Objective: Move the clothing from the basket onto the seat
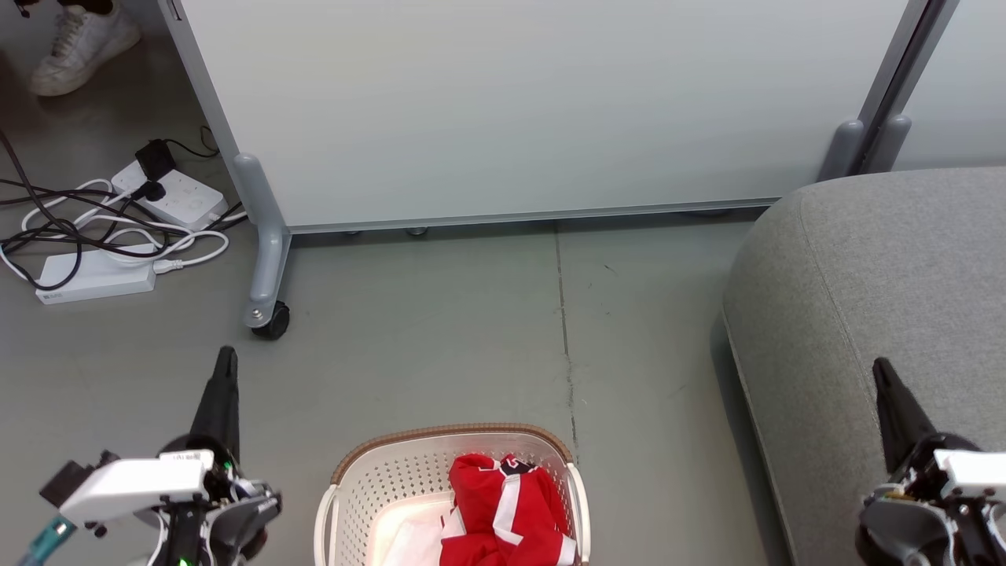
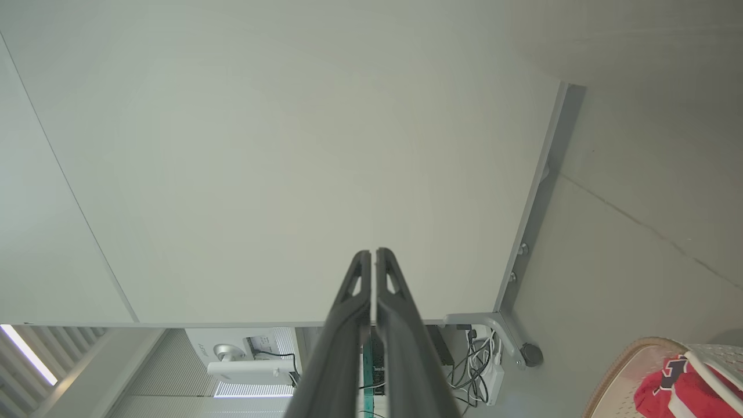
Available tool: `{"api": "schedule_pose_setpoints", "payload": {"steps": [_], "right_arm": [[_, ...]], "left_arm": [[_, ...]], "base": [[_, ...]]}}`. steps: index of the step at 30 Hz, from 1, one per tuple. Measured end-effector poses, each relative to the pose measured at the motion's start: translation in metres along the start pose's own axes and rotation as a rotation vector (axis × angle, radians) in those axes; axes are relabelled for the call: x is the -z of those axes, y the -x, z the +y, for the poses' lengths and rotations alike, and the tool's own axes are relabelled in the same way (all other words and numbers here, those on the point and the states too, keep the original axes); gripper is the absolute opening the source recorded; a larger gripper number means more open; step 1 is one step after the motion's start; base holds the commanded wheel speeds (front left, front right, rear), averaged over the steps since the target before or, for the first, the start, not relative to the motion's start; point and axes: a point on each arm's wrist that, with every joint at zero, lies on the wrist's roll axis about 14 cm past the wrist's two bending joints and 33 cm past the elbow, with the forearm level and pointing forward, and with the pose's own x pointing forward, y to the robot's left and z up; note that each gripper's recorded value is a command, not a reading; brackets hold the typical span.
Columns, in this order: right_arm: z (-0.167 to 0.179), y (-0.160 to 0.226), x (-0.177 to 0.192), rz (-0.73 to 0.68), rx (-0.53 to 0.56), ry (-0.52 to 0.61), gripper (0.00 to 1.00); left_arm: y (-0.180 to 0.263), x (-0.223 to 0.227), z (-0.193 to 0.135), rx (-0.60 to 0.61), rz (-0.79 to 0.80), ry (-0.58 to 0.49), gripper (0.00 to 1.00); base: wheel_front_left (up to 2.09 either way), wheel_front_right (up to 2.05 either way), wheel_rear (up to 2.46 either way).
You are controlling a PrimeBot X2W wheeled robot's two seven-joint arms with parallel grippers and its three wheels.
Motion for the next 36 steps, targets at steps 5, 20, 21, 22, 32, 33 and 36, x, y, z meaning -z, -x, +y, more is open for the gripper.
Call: {"api": "schedule_pose_setpoints", "payload": {"steps": [5, 20, 21, 22, 32, 33, 36], "right_arm": [[-0.02, 0.009, 0.005, 0.0, 0.057, -0.017, 1.0], [-0.009, 0.003, 0.005, -0.003, 0.037, 0.167, 1.0], [-0.006, 0.001, 0.006, -0.003, 0.028, 0.198, 1.0], [-0.002, 0.0, 0.007, 0.001, 0.018, 0.228, 1.0], [0.029, -0.008, 0.016, 0.019, -0.079, 0.554, 1.0], [0.031, -0.008, 0.017, 0.021, -0.086, 0.58, 1.0], [0.039, -0.009, 0.021, 0.023, -0.115, 0.656, 1.0]], "left_arm": [[0.01, 0.003, 0.021, -0.063, -0.005, 0.009, 1.0], [0.004, 0.004, 0.006, -0.02, -0.023, -0.145, 1.0], [0.003, 0.003, 0.004, -0.015, -0.024, -0.171, 1.0], [0.003, 0.003, 0.003, -0.011, -0.025, -0.199, 1.0], [0.002, 0.009, -0.015, 0.035, -0.02, -0.514, 1.0], [0.001, 0.009, -0.016, 0.038, -0.023, -0.539, 1.0], [0.001, 0.011, -0.021, 0.053, -0.022, -0.617, 1.0]], "base": [[0.0, 0.0, 0.0], [0.0, 0.0, 0.0], [0.0, 0.0, 0.0], [0.0, 0.0, 0.0], [0.0, 0.0, 0.0], [0.0, 0.0, 0.0], [0.0, 0.0, 0.0]]}}
